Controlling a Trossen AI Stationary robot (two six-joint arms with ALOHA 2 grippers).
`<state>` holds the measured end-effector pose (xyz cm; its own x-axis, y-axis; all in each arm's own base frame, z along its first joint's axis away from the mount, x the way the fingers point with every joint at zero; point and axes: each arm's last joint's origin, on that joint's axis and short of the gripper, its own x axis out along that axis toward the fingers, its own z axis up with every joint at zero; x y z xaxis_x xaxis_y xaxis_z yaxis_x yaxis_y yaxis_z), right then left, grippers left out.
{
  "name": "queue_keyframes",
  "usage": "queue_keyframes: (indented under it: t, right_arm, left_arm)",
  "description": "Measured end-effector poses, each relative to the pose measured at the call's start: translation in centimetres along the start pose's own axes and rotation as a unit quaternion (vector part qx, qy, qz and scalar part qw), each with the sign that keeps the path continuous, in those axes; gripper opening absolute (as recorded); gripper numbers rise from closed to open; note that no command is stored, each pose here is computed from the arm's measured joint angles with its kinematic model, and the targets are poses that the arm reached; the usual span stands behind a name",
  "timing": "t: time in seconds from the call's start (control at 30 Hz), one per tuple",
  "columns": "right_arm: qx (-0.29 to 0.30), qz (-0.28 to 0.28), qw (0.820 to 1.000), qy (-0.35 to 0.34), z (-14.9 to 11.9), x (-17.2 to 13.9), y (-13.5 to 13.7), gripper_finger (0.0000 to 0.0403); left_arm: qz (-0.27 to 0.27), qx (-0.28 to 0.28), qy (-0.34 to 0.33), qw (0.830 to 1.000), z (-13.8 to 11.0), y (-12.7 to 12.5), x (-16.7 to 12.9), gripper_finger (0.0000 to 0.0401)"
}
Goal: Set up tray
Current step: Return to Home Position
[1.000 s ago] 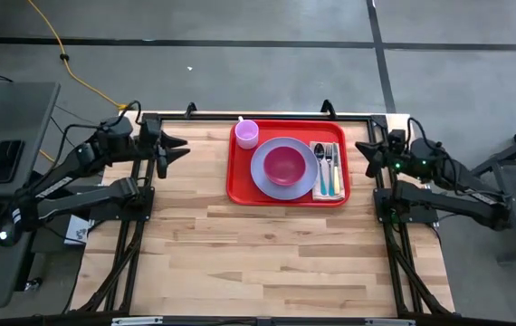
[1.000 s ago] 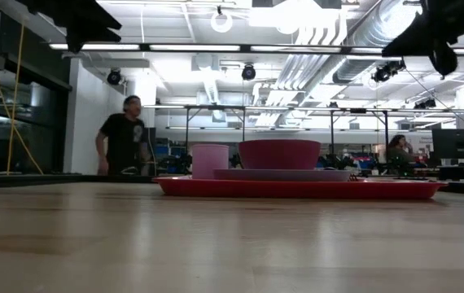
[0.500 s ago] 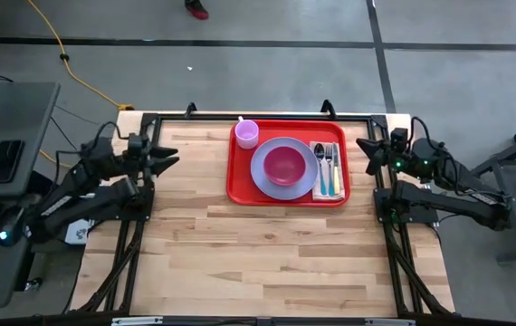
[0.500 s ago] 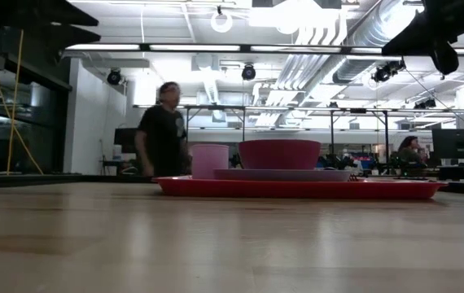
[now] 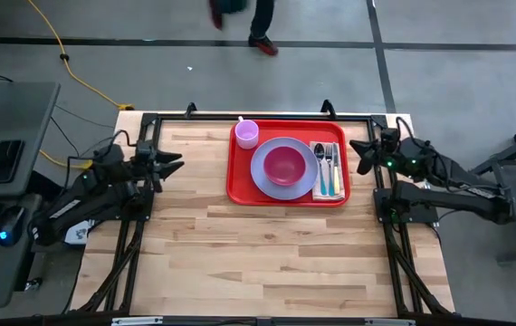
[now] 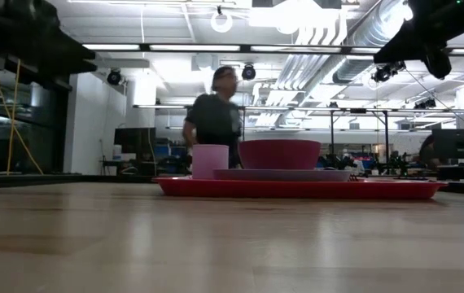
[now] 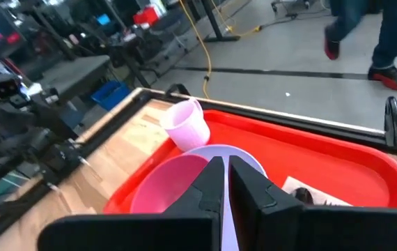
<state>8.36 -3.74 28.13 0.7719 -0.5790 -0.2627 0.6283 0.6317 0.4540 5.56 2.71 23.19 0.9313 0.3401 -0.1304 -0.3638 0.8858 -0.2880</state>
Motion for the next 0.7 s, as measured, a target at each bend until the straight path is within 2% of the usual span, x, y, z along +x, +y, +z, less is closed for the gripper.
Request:
queue_keyframes:
  t: [0.17,0.57,0.7]
  right_arm:
    - [-0.006,-0.019,1.0,0.003,-0.4,0.7,0.7,0.0]
    - [-0.02,-0.026,0.999,-0.033,-1.1,0.2,2.3,0.0]
    - [-0.013,-0.025,0.999,-0.04,-1.3,-0.1,2.5,0.0]
  left_arm:
    - [-0.027,0.002,-0.061,0.998,-0.6,0.4,1.4,0.0184]
    - [-0.013,-0.004,-0.042,0.999,-1.6,0.8,2.0,0.0184]
    - [-0.015,-0.017,-0.032,0.999,-3.3,1.3,3.1,0.0184]
